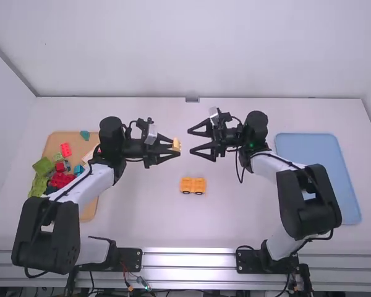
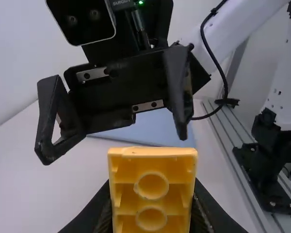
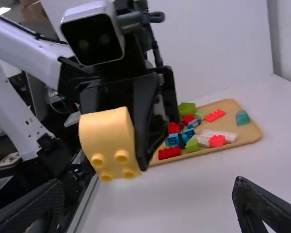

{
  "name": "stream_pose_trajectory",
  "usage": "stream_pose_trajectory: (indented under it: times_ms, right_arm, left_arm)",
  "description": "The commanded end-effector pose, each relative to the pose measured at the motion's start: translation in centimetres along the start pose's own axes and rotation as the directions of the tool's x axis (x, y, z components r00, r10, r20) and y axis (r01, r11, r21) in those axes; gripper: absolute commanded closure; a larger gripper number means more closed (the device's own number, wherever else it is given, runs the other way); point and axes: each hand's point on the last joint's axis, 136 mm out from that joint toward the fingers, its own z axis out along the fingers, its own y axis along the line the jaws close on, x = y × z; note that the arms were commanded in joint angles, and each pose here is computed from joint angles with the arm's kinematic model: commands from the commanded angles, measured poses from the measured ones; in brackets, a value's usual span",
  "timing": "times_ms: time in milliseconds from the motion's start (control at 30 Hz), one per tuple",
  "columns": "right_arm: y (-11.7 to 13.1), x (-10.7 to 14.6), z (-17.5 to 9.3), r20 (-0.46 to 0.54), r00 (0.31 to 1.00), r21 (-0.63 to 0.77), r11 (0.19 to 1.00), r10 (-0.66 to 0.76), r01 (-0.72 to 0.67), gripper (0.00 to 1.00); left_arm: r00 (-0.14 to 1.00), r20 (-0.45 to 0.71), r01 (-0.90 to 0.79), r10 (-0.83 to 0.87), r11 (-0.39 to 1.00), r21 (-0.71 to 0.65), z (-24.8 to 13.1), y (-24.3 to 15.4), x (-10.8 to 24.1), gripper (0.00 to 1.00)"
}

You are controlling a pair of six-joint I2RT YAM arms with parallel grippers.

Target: Assemble lego blocks to make yellow taxi

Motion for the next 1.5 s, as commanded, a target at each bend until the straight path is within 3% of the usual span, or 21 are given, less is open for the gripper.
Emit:
stream_pose_trajectory:
  times_ms: [0, 700, 1000, 1100, 1267, 1467]
  right_arm:
    - [0.7, -0.7, 0.4, -0.012, 1.0, -0.04, 0.999, 0.001, -0.001, 0.09]
    - [0.6, -2.0, 3.7, 0.051, 0.999, 0.012, 1.0, 0.004, -0.005, 0.19]
    - [0.5, -1.9, 3.8, 0.053, 0.999, 0.016, 1.0, 0.005, -0.006, 0.44]
    - [0.5, -1.9, 3.8, 0.053, 0.999, 0.017, 1.0, 0.005, -0.006, 0.47]
    - [0.5, -1.9, 3.9, 0.054, 0.999, 0.019, 1.0, -0.006, 0.005, 0.62]
    - [0.2, -1.5, 4.2, 0.047, 0.999, 0.03, 1.0, 0.002, -0.003, 0.7]
  left_arm:
    - [0.999, -0.001, 0.042, -0.042, 0.999, 0.015, 0.5, -0.1, 0.2, 0.99]
    - [0.996, 0.0, 0.084, -0.084, 0.996, -0.033, 0.7, 1.0, 0.5, 0.99]
    - [0.997, 0.001, 0.083, -0.083, 0.996, -0.033, 0.7, 1.0, 0.5, 0.99]
    - [0.997, 0.002, 0.079, -0.079, 0.996, -0.033, 0.7, 1.0, 0.4, 0.99]
    - [0.997, 0.002, 0.08, -0.08, 0.996, -0.032, 0.7, 1.0, 0.4, 0.98]
    - [0.997, 0.002, 0.083, -0.083, 0.996, -0.033, 0.7, 1.0, 0.4, 0.98]
